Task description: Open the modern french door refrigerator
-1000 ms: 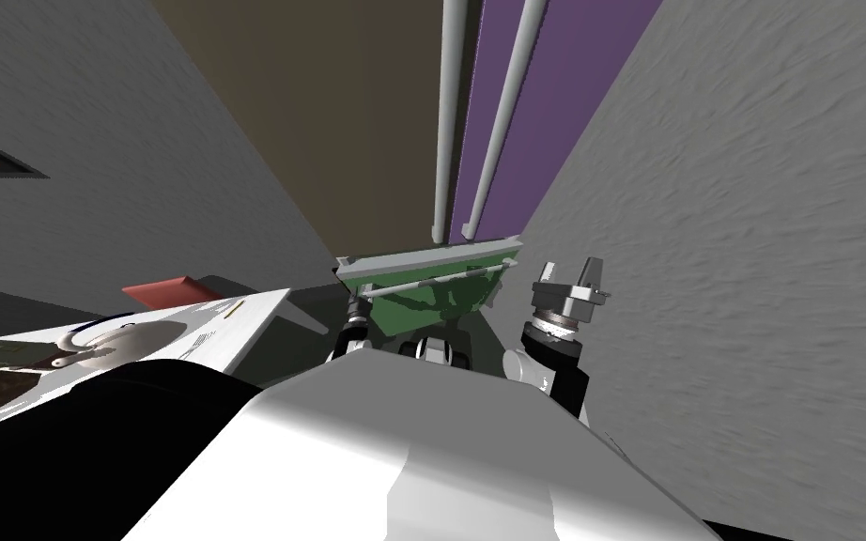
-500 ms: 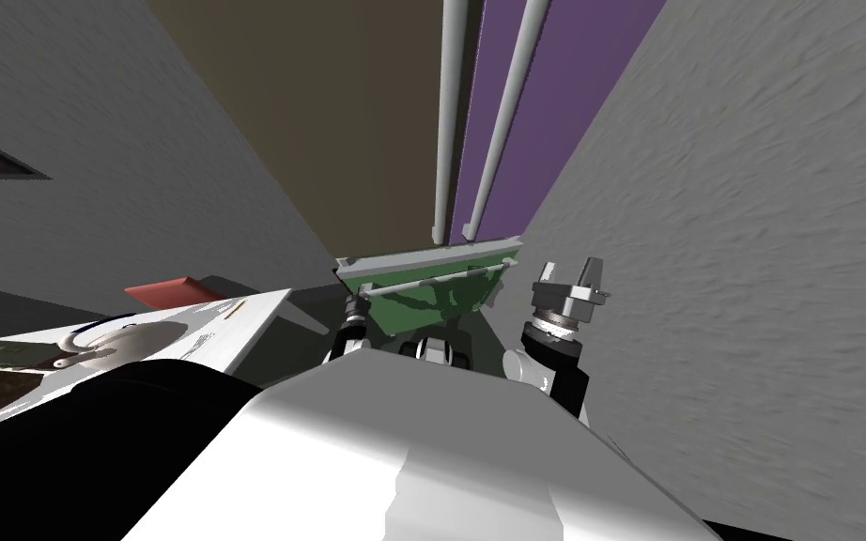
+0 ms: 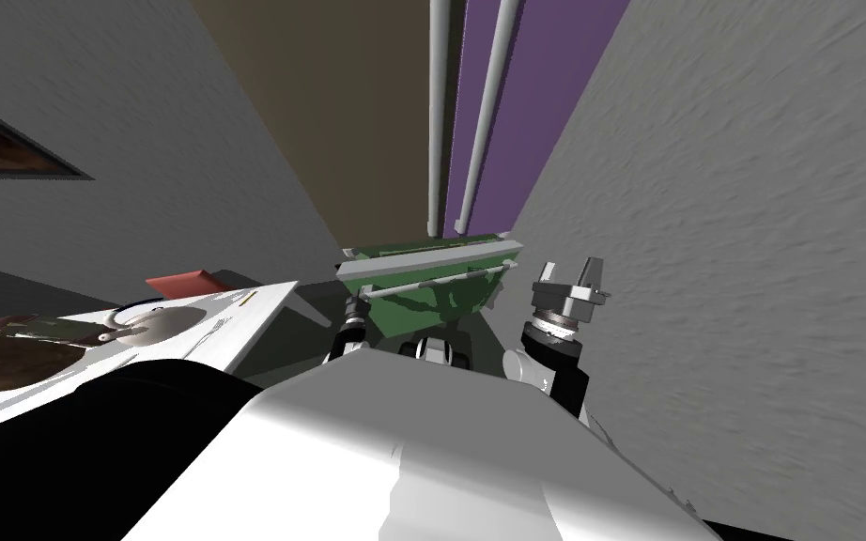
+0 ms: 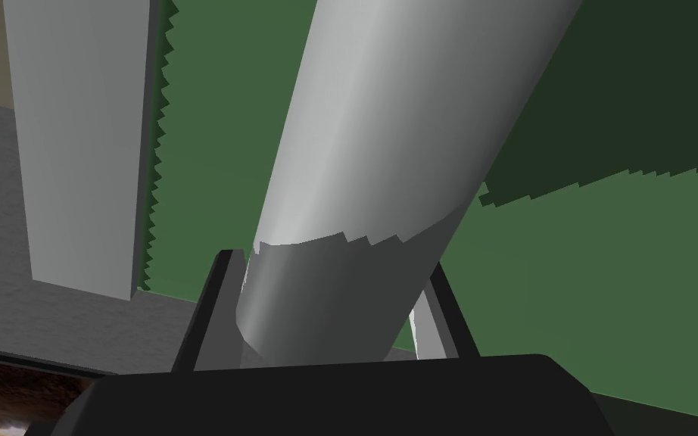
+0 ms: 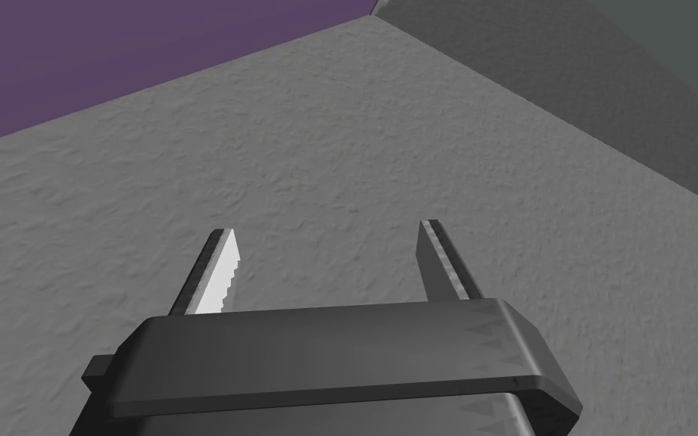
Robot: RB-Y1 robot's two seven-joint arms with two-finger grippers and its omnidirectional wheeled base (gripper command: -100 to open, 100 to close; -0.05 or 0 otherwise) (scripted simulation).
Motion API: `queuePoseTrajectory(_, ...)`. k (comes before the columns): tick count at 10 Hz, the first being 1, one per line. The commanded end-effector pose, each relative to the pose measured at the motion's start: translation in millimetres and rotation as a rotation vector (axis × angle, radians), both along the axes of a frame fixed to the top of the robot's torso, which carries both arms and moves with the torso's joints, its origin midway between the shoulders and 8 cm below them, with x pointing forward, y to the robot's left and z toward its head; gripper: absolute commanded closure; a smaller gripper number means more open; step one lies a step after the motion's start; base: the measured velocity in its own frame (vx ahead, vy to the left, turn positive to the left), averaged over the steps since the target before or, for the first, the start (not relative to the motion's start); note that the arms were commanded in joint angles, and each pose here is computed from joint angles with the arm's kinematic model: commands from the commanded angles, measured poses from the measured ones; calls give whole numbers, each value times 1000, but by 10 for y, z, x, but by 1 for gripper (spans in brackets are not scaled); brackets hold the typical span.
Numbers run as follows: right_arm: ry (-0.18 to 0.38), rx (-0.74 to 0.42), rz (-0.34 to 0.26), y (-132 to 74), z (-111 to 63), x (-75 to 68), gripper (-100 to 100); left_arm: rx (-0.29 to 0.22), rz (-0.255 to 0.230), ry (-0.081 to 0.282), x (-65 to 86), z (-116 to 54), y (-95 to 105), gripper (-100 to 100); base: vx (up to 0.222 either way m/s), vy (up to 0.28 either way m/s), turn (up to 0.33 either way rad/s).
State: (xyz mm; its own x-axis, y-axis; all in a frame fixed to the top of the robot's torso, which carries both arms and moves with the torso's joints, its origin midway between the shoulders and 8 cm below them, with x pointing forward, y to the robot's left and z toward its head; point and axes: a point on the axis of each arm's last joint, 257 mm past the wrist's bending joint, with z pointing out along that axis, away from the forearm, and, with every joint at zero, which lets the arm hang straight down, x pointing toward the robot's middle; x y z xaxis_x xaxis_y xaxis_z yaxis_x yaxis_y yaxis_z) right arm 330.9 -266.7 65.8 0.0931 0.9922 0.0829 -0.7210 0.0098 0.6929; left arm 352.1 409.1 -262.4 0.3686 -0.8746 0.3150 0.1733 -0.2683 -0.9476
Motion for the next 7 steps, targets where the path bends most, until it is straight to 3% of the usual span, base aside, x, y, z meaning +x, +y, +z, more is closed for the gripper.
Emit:
queuePoseTrajectory(1, 0, 0, 0, 0, 0, 0, 0, -2, -3, 8, -31, -20, -23, 100, -153, -117, 27)
queuePoseTrajectory(7, 0, 0, 0, 0, 0, 0, 0, -2, -9, 15, -93, -35, -65, 100, -154, -85, 15)
